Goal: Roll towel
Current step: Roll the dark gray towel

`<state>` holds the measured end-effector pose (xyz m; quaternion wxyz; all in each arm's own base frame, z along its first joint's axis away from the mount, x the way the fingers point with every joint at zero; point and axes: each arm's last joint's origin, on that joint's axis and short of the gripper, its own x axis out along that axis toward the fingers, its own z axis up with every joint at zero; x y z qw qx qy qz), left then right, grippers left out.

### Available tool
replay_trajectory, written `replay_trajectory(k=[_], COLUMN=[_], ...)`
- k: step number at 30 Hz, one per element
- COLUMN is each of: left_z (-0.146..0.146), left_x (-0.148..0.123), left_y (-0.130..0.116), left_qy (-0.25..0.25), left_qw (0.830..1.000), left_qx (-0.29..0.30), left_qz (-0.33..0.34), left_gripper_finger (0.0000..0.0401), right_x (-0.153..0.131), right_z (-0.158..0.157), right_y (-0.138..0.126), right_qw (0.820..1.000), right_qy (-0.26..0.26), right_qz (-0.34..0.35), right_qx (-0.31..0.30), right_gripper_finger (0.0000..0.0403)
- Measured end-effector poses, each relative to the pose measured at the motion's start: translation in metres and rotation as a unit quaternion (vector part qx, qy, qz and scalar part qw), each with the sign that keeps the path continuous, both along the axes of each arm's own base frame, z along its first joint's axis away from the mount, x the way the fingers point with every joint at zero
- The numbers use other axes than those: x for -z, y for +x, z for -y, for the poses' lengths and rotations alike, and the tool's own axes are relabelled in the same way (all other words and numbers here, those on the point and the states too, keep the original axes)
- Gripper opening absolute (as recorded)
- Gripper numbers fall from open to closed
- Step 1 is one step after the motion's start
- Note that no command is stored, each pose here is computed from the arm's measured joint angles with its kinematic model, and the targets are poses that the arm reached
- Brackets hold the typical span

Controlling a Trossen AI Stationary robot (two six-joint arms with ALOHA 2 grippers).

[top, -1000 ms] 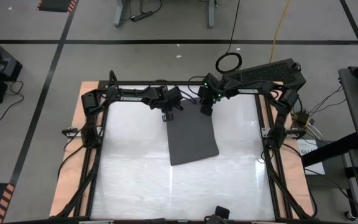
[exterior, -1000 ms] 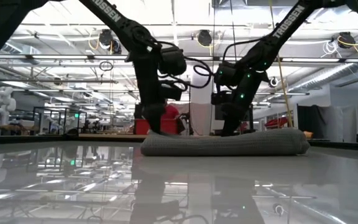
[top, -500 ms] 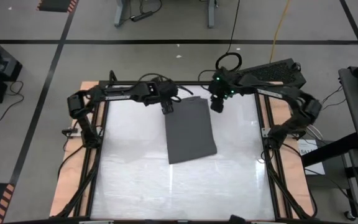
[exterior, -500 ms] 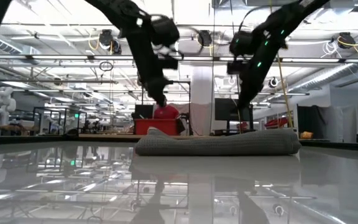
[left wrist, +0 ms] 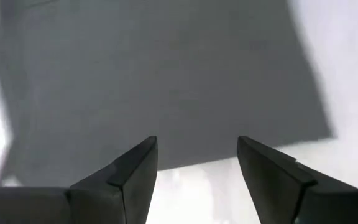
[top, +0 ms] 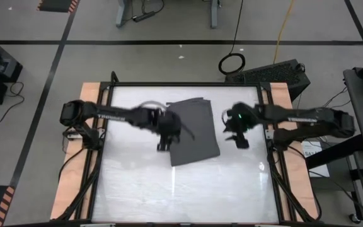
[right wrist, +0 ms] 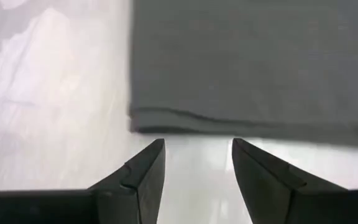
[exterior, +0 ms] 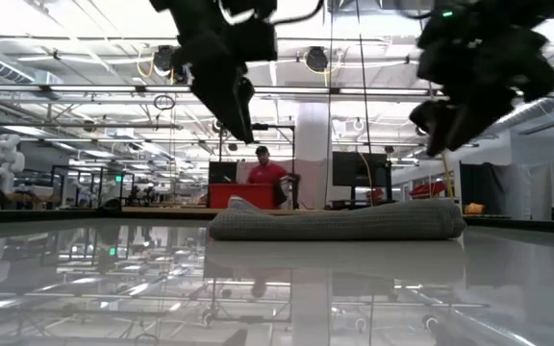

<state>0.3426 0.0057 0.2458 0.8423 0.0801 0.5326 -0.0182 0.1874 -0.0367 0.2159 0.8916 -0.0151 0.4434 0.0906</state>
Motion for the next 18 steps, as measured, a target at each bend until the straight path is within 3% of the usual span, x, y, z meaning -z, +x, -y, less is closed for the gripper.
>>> replay_trajectory(k=[5,8,18], left_z=[0.057,0.081,0.108], left_x=[0.016,0.031,0.076], left_y=[-0.004,-0.009,-0.028], left_qy=[0.056,0.072,0.086], left_qw=[0.996,0.994,0.985], left_qx=[0.06,0.073,0.081], left_qz=[0.023,0.046,0.123], left_gripper_finger=[0.0226,0.0226,0.0226], right_x=[0.032,0.04,0.067], right_z=[-0.033,-0.045,-0.066], right_y=[-0.007,-0.005,0.002], right_qw=[0.992,0.982,0.98], right_qy=[-0.054,-0.087,-0.092], right_qz=[0.101,0.159,0.156], right_qx=[-0.059,-0.06,-0.086], right_gripper_finger=[0.0178,0.0178,0.0178])
